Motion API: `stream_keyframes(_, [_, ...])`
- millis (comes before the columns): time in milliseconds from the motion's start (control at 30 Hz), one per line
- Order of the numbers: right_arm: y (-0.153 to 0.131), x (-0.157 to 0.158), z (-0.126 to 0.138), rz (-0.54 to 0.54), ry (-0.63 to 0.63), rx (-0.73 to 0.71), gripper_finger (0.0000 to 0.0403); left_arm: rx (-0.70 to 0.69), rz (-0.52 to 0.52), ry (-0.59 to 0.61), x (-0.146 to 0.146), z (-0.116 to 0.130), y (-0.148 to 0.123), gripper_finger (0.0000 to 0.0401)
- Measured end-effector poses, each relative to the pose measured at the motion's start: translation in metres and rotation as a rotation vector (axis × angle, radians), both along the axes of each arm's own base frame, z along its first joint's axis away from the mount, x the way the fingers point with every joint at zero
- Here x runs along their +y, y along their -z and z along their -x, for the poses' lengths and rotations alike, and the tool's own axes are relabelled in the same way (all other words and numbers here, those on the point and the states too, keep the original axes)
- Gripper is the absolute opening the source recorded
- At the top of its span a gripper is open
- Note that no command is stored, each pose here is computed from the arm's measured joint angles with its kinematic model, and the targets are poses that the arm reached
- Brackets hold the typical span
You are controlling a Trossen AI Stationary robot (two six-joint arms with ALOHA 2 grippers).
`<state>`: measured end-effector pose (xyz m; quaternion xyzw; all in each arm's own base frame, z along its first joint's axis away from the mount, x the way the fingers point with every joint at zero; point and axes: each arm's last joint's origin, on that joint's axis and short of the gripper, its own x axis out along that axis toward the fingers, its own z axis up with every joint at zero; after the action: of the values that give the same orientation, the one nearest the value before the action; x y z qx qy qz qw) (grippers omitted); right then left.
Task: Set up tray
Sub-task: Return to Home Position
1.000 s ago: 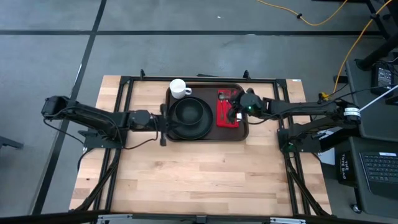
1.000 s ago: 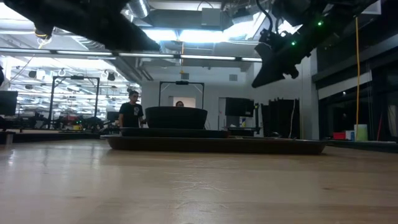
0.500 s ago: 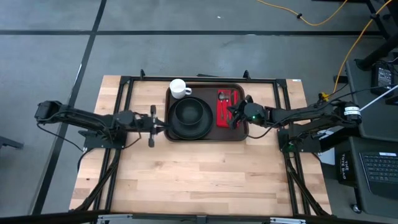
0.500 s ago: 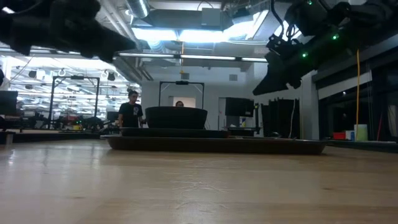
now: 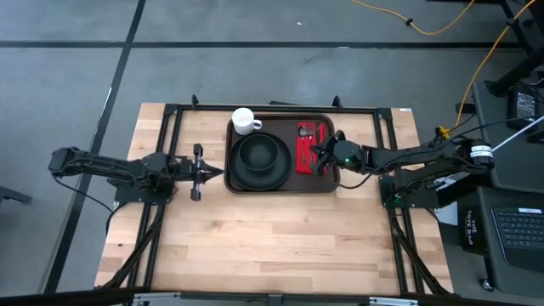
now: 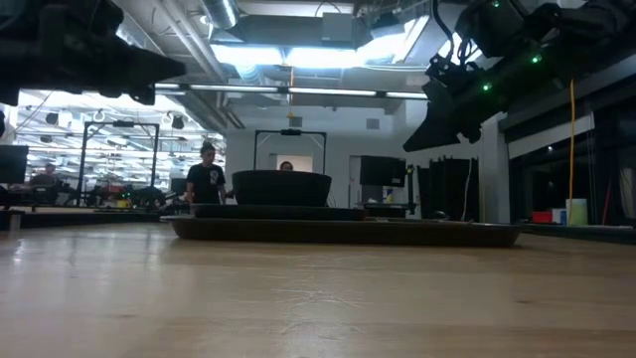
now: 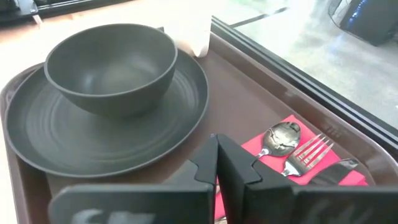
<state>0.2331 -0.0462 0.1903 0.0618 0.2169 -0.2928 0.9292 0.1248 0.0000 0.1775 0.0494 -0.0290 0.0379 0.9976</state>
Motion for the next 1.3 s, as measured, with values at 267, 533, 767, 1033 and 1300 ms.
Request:
stream_keyframes(267, [0.001, 0.003, -0.001, -0.053, -0.085, -0.003, 0.0012, 0.027, -0.011, -0.096, 0.003, 0.010, 0.003, 0.0003])
stream_keyframes(533, [0.001, 0.008, -0.003, -0.064, -0.161, -0.007, 0.0012, -0.071, -0.051, -0.094, 0.007, 0.023, -0.006, 0.0001])
stream_keyframes(767, [0.000, 0.016, -0.004, -0.038, -0.208, 0.001, 0.0012, -0.055, 0.012, -0.158, 0.013, 0.030, -0.002, 0.0002])
stream_keyframes(1033, [0.000, 0.019, -0.005, -0.028, -0.229, 0.006, 0.0012, -0.042, 0.035, -0.244, 0.022, 0.031, 0.003, 0.0002])
stream_keyframes(1300, [0.006, 0.028, 0.006, 0.060, -0.361, -0.131, 0.0012, 0.018, 0.022, -0.239, 0.026, 0.031, 0.008, 0.0003])
